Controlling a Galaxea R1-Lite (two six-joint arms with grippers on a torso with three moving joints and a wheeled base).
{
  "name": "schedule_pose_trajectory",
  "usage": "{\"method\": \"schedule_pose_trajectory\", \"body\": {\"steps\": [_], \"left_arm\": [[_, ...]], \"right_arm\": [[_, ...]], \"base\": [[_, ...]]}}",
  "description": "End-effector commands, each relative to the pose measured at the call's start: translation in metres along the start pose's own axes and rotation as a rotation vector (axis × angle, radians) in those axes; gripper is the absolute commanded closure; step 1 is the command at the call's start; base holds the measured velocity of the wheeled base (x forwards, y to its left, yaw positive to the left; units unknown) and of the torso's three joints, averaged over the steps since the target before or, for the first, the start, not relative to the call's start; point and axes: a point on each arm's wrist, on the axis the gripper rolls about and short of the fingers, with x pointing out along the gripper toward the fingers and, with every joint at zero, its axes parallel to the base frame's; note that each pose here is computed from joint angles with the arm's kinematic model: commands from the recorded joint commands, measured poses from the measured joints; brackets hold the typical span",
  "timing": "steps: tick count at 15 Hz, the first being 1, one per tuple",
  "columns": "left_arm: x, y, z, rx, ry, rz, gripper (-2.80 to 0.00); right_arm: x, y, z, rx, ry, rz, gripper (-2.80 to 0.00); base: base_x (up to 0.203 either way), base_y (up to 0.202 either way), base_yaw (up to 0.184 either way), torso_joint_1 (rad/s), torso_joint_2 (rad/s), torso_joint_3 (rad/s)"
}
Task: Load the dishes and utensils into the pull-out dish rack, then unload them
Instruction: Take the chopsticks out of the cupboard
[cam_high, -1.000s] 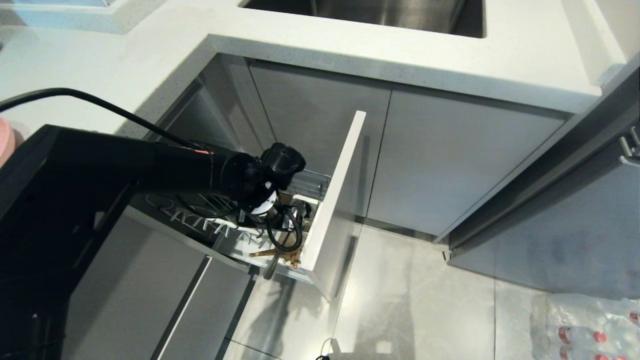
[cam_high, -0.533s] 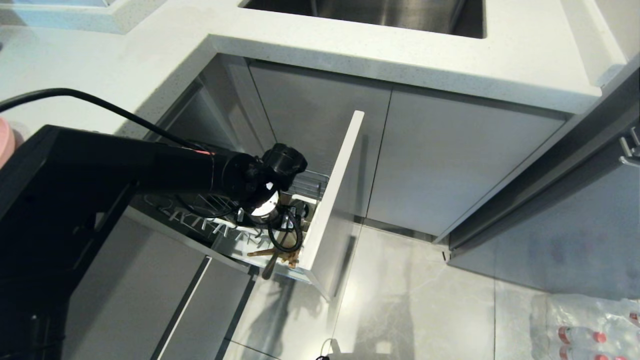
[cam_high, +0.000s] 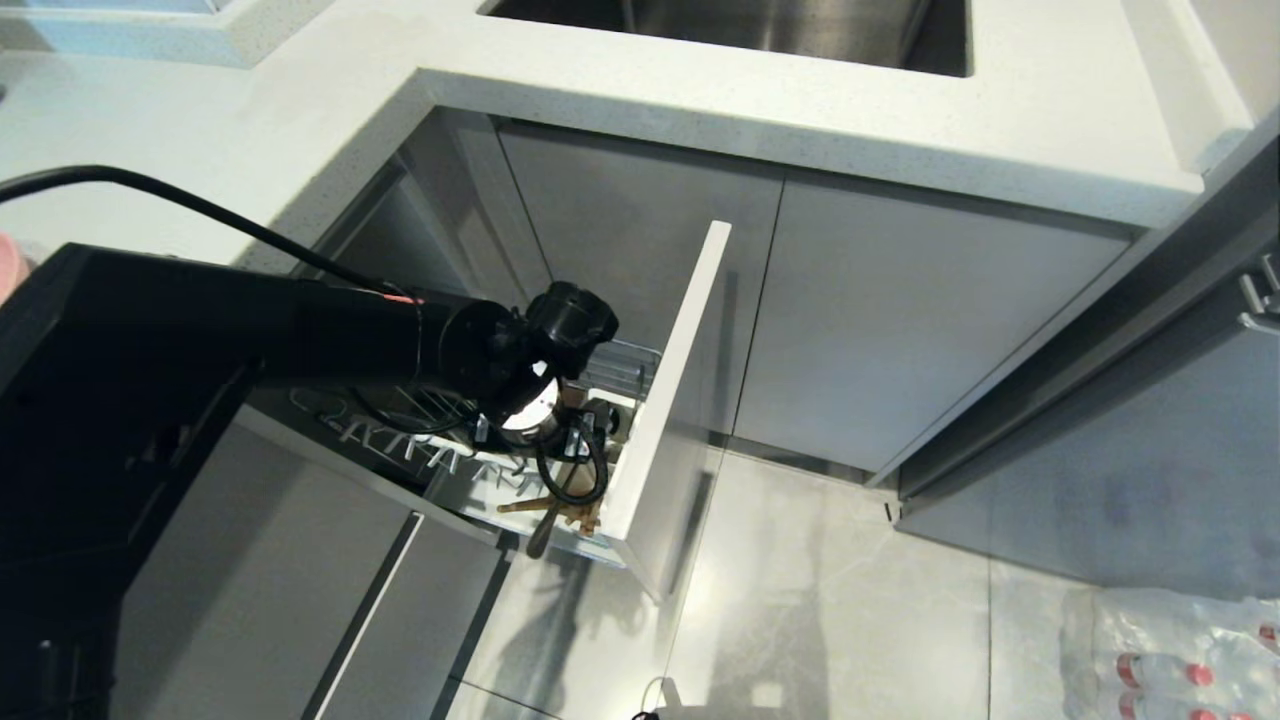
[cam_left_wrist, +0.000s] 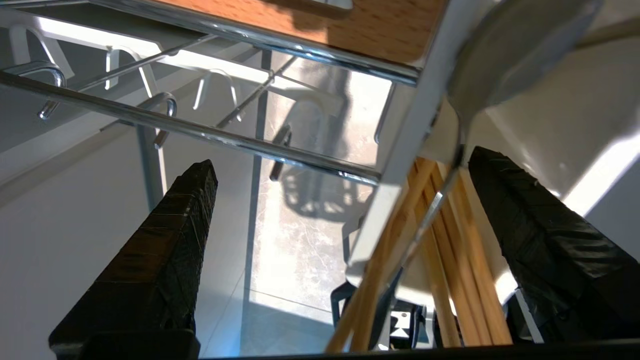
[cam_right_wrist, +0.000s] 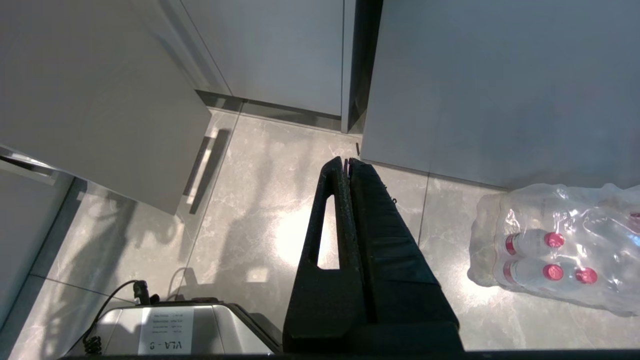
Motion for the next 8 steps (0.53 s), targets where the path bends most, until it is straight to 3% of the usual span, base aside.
{"method": "schedule_pose_trajectory", "body": {"steps": [1, 5, 8], "left_arm": [[-0.011, 0.000, 0.001, -0.003, -0.019, -0.010, -2.80], [-0.028, 0.003, 0.001, -0.009, -0.043, -0.025, -2.80], [-0.033, 0.010, -0.006, 0.041, 0.042, 0.009, -2.80]], "right_arm": [[0.000, 0.000, 0.000, 0.000, 0.000, -0.001, 0.00], [0.000, 0.000, 0.000, 0.000, 0.000, 0.000, 0.00], [0.000, 0.000, 0.000, 0.000, 0.001, 0.000, 0.00]], "base": [[0.000, 0.000, 0.000, 0.000, 0.00, 0.000], [0.000, 0.000, 0.000, 0.000, 0.00, 0.000], [0.000, 0.000, 0.000, 0.000, 0.00, 0.000]]}}
